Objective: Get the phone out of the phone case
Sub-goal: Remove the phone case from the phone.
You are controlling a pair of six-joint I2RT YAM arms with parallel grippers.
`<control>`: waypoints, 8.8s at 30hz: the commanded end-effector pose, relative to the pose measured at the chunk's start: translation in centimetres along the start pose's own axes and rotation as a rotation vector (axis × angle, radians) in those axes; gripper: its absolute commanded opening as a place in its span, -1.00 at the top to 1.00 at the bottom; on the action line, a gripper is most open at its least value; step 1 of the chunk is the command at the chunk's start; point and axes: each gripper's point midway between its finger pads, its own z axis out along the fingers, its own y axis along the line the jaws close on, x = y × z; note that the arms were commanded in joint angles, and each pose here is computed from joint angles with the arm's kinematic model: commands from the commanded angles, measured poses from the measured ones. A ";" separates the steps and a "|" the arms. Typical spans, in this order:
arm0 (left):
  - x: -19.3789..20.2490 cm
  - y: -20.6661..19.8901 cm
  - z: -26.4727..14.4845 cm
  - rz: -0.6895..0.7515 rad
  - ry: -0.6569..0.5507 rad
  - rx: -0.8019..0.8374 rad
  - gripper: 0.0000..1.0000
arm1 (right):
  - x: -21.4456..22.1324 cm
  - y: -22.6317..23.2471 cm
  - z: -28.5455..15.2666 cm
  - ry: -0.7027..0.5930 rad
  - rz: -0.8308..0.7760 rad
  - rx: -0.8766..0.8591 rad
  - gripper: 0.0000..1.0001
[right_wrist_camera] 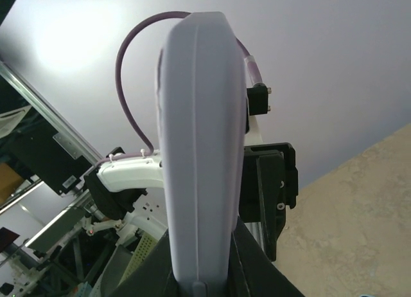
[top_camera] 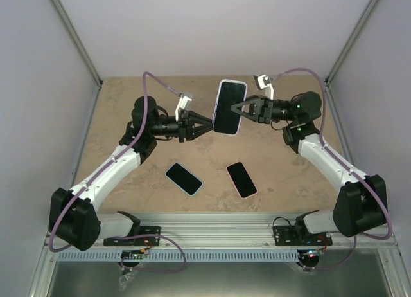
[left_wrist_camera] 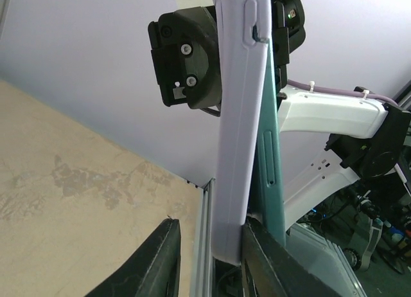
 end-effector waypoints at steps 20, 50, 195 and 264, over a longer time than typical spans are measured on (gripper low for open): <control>-2.3 -1.0 -0.4 -0.038 -0.097 0.070 0.22 | 6.2 2.6 2.6 0.211 -0.029 -0.127 0.99; -0.4 -0.6 -0.1 -0.095 -0.086 0.066 0.88 | 4.2 -4.8 2.3 0.143 -0.011 0.169 0.78; 2.7 14.1 -3.2 -0.628 -0.250 -0.515 1.00 | 0.6 -15.1 3.3 0.434 -1.280 1.212 0.99; 2.7 15.1 -3.8 -0.529 -0.221 -0.599 1.00 | -6.5 -6.9 -0.6 0.273 -1.241 1.266 0.99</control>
